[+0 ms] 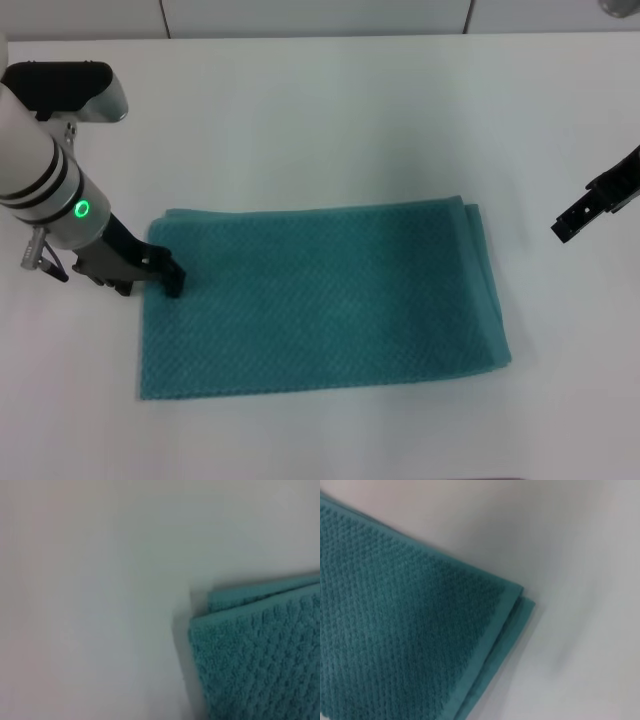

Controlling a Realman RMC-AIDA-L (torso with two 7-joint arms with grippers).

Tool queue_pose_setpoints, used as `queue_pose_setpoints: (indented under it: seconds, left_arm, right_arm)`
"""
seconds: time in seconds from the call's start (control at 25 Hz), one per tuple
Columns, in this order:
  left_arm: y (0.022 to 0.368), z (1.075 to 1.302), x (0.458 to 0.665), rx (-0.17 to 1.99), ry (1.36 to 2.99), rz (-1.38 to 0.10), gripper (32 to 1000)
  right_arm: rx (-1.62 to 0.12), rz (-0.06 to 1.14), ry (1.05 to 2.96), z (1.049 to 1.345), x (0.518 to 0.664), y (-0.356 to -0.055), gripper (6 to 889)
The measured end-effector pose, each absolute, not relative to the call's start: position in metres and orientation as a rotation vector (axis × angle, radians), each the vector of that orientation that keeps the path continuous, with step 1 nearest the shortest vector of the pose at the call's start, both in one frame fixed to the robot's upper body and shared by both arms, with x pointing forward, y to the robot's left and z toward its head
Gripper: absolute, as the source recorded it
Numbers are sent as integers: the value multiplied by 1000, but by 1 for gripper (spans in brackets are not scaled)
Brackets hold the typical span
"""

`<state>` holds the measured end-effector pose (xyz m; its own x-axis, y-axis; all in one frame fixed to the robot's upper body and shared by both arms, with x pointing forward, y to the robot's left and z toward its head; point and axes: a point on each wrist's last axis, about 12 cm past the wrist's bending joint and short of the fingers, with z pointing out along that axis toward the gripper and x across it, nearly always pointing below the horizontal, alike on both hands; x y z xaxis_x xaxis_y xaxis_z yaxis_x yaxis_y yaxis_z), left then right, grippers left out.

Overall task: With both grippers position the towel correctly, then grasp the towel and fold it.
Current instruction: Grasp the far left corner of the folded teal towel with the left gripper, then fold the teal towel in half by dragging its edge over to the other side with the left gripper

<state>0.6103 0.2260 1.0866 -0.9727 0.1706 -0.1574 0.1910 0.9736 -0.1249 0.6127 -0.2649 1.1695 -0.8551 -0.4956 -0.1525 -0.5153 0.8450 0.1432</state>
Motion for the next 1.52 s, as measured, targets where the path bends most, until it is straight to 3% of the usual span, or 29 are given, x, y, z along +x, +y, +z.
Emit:
queue_pose_setpoints:
  seconds: [0.44,0.64,0.88,1.52]
  left_arm:
    - [224,1086,608,298,2983,-204,447]
    - [224,1086,608,298,2983,-205,197]
    - [224,1086,608,300,2982,-205,88]
    - [223,1088,609,304,2971,-204,72]
  right_arm:
    - [-800,271,2911,1170,613,-265,860]
    - [-801,270,2910,1170,613,-265,860]
    - [-802,270,2909,1170,613,-265,860]
    - [-802,269,2909,1170,613,-265,860]
